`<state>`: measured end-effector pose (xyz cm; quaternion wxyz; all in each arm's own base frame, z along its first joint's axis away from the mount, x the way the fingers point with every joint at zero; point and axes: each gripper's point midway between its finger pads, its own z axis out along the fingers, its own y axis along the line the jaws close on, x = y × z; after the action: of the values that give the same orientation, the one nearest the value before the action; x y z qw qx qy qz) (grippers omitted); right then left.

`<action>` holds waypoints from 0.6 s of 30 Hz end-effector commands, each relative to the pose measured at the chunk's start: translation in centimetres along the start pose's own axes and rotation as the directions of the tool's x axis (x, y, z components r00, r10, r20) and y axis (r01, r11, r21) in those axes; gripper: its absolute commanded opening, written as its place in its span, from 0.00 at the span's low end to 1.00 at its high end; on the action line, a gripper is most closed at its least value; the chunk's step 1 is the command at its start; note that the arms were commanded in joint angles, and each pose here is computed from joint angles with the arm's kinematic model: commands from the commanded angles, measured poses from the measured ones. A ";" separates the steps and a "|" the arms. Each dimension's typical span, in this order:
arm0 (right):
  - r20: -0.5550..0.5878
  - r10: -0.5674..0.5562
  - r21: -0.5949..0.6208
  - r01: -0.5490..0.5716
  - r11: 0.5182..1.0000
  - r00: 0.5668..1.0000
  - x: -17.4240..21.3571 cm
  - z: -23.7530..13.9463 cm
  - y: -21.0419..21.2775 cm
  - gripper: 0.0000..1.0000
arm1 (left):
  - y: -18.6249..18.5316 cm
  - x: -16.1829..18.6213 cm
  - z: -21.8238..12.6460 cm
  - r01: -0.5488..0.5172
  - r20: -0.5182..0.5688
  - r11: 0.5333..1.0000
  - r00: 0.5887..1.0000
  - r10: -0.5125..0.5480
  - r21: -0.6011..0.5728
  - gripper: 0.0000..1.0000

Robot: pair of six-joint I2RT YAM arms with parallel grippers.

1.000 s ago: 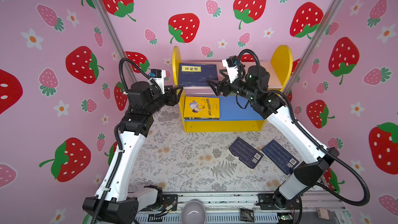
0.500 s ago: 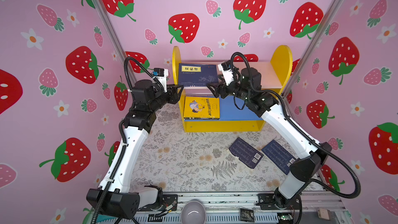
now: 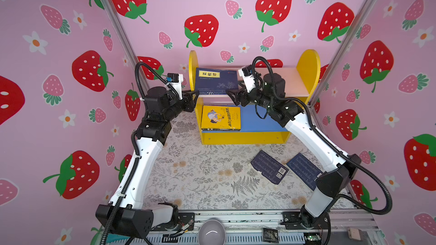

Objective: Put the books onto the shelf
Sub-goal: 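Push the stacked navy books square on the upper shelf with both grippers, then withdraw both grippers from the shelf and lower them toward the table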

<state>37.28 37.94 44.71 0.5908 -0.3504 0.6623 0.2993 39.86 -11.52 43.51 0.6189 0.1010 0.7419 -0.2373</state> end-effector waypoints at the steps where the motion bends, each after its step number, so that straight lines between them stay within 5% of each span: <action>1: -0.049 -0.004 -0.026 0.003 1.000 0.999 1.6 0.9 0.4 0.81 | -0.7 -1.0 -0.6 -0.021 0.038 1.000 0.999 0.020 0.017 0.42; 4: -0.036 -0.016 -0.020 0.016 1.000 0.999 1.0 0.1 0.5 0.83 | -0.8 -1.1 -1.2 -0.017 0.040 1.000 0.999 0.016 0.012 0.44; 11: 0.042 -0.057 0.133 0.051 0.990 0.997 -1.6 -5.5 -0.9 0.93 | -1.1 -0.6 -5.2 0.092 0.100 0.995 0.991 -0.087 -0.039 0.69; 18: -0.021 0.042 0.375 -0.031 0.927 0.999 3.5 -12.4 -3.5 0.95 | -1.2 6.7 -6.7 0.288 -0.022 0.954 0.957 -0.291 -0.087 0.74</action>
<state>32.76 28.59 44.32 0.6301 -0.2775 0.6925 0.2155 32.14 -10.15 41.94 0.6179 0.0169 0.7360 -0.2760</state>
